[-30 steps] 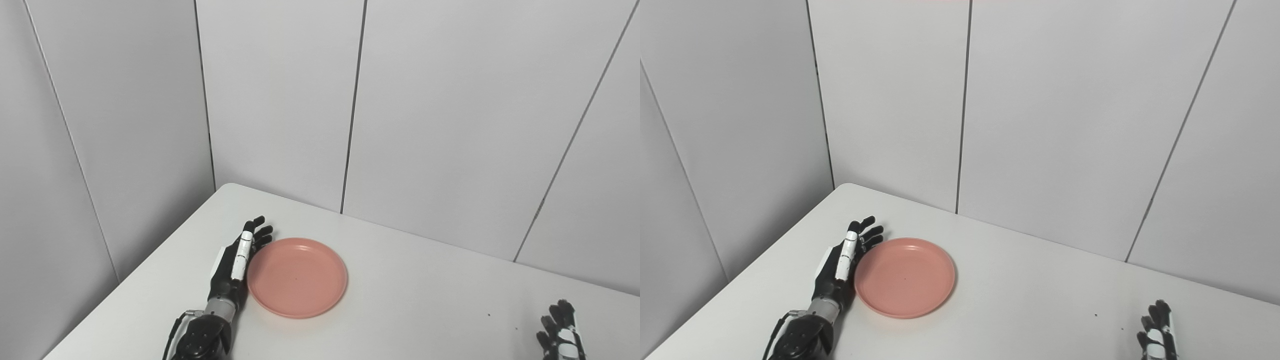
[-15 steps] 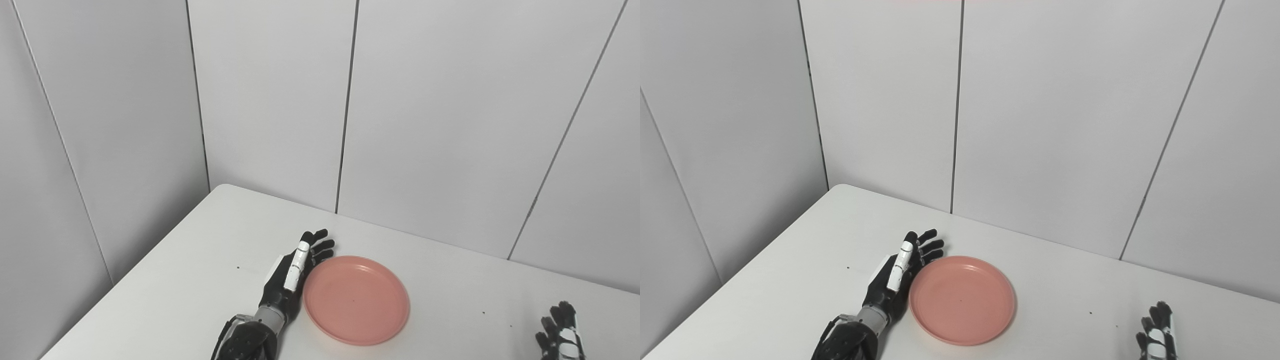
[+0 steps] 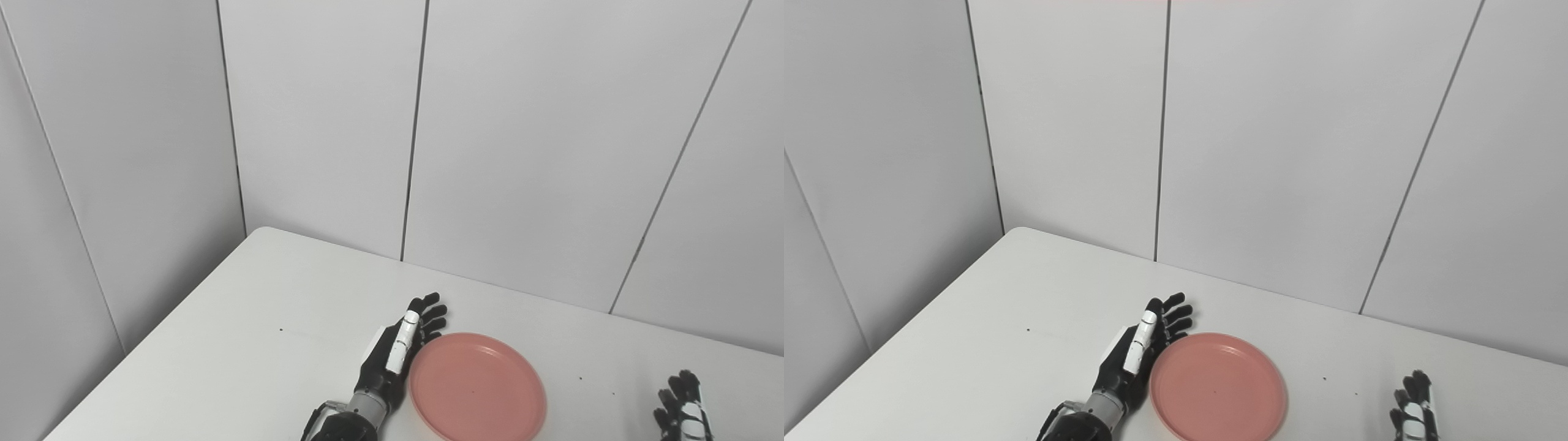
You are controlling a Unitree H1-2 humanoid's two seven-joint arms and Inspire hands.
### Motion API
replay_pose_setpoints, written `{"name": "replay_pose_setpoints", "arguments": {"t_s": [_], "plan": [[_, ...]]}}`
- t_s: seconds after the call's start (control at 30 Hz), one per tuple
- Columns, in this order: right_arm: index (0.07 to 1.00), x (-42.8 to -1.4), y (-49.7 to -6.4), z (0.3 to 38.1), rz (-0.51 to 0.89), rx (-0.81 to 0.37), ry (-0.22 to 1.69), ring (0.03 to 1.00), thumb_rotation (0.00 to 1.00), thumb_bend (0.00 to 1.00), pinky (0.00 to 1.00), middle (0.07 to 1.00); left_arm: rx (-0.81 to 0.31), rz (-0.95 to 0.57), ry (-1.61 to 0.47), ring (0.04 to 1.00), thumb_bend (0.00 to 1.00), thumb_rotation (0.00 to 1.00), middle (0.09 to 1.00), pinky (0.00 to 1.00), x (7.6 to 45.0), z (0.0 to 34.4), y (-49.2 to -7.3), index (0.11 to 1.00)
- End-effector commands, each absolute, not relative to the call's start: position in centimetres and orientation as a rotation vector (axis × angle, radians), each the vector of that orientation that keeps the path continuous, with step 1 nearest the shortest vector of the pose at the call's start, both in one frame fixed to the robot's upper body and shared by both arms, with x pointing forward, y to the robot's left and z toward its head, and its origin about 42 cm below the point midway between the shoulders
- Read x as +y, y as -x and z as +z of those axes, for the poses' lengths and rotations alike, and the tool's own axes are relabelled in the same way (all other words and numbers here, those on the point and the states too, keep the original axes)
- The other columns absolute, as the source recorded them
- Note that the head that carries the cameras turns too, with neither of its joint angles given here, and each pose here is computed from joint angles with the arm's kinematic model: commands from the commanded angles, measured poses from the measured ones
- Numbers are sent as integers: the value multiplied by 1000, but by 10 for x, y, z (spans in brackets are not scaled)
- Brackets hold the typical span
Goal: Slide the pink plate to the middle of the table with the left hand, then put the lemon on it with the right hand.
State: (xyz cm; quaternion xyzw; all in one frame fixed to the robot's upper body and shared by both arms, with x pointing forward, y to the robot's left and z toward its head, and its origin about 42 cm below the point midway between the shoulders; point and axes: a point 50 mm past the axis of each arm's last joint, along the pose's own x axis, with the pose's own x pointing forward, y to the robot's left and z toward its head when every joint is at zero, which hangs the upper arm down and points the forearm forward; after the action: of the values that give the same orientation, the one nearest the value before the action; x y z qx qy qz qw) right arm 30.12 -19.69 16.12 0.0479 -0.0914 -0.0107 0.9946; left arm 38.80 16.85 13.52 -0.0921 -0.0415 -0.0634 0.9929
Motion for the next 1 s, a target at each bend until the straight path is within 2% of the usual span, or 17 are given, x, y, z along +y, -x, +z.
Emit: {"name": "replay_pose_setpoints", "arguments": {"t_s": [0.0,0.1,0.33,0.4,0.97], "plan": [[946,-196,-306,174,-24,-281,-101,957,925,389,1000,945,-144,-126,191,901,740,1000,887,926,165,149,-389,883],[933,-195,-308,169,-21,-282,-95,940,896,453,1000,934,-149,-119,194,898,722,1000,884,924,165,151,-385,884],[954,-185,-313,166,19,-262,-51,954,985,654,1000,956,-133,-149,184,915,725,1000,899,985,166,157,-378,902],[959,-182,-313,168,22,-256,-53,960,990,679,1000,964,-124,-161,192,917,709,1000,902,996,164,158,-377,904],[941,-165,-321,172,26,-273,-42,941,989,704,1000,952,-134,-176,206,898,666,1000,893,941,155,159,-368,901]]}}
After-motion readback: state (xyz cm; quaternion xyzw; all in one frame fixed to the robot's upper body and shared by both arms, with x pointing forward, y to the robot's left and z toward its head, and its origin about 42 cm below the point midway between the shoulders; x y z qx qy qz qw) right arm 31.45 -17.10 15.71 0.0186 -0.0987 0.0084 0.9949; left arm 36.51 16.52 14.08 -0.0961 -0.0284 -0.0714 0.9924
